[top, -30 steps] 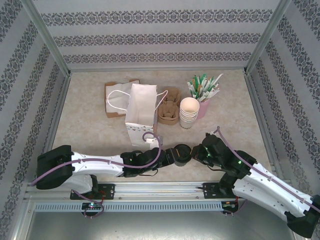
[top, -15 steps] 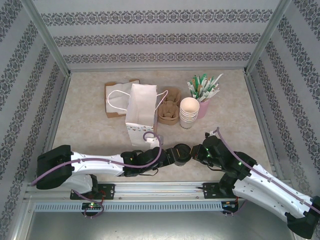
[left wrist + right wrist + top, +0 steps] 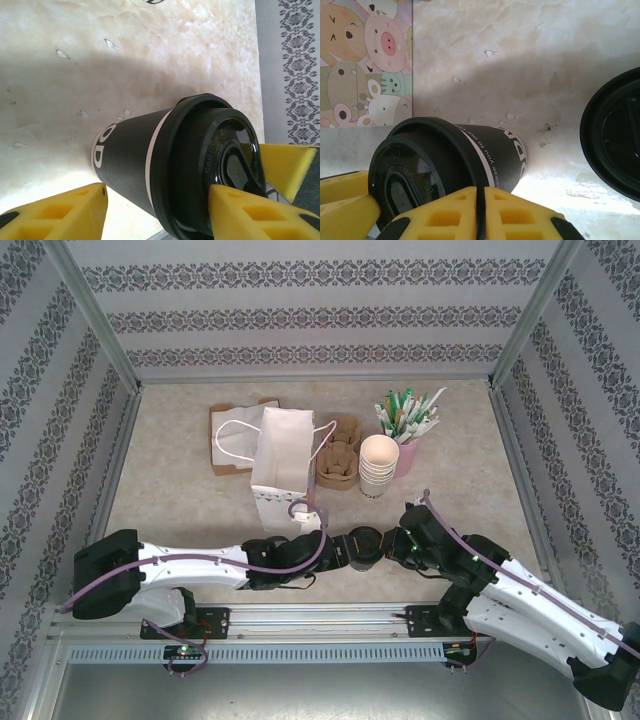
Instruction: Pack the takeout coffee
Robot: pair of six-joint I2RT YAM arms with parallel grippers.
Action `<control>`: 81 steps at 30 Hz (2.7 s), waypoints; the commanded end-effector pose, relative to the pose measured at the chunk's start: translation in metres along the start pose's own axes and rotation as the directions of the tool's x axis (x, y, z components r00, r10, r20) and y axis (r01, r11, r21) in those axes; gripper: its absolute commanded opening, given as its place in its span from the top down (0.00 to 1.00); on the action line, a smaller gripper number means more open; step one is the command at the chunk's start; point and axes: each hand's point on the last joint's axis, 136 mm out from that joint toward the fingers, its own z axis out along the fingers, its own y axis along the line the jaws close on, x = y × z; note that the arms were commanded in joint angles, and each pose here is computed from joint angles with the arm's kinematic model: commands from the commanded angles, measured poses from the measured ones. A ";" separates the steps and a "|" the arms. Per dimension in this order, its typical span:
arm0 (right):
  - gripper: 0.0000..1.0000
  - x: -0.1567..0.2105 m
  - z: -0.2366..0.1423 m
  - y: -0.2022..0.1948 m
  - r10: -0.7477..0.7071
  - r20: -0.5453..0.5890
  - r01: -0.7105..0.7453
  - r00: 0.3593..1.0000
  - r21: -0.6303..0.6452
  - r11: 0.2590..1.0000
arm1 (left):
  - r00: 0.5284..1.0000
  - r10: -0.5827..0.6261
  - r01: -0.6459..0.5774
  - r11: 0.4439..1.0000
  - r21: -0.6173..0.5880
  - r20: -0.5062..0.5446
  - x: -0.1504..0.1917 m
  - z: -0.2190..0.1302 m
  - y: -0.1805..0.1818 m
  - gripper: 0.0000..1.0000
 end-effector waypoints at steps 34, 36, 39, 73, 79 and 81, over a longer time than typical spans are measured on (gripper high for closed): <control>0.66 -0.180 -0.118 0.134 -0.607 0.296 0.557 0.738 0.241 0.795 | 0.828 0.549 -0.541 0.836 -0.097 0.113 -0.088 -0.142 -0.065 0.41; 0.66 -0.200 -0.110 0.144 -0.559 0.302 0.518 0.772 0.209 0.829 | 0.809 0.566 -0.547 0.824 -0.150 0.160 -0.108 -0.163 -0.064 0.38; 0.66 -0.225 -0.097 0.162 -0.481 0.320 0.469 0.817 0.117 0.875 | 0.786 0.571 -0.525 0.819 -0.232 0.236 -0.137 -0.197 -0.055 0.36; 0.64 -0.270 0.106 0.142 -0.213 0.032 0.192 0.977 0.320 0.928 | 0.917 0.131 0.000 0.945 -0.328 0.376 -0.200 -0.247 0.081 0.32; 0.62 -0.261 0.128 0.133 -0.193 -0.016 0.186 0.981 0.342 0.921 | 0.913 0.118 0.005 0.954 -0.299 0.391 -0.198 -0.250 0.079 0.32; 0.61 -0.259 0.135 0.129 -0.190 -0.027 0.187 0.981 0.355 0.916 | 0.914 0.113 0.006 0.957 -0.291 0.389 -0.196 -0.249 0.079 0.32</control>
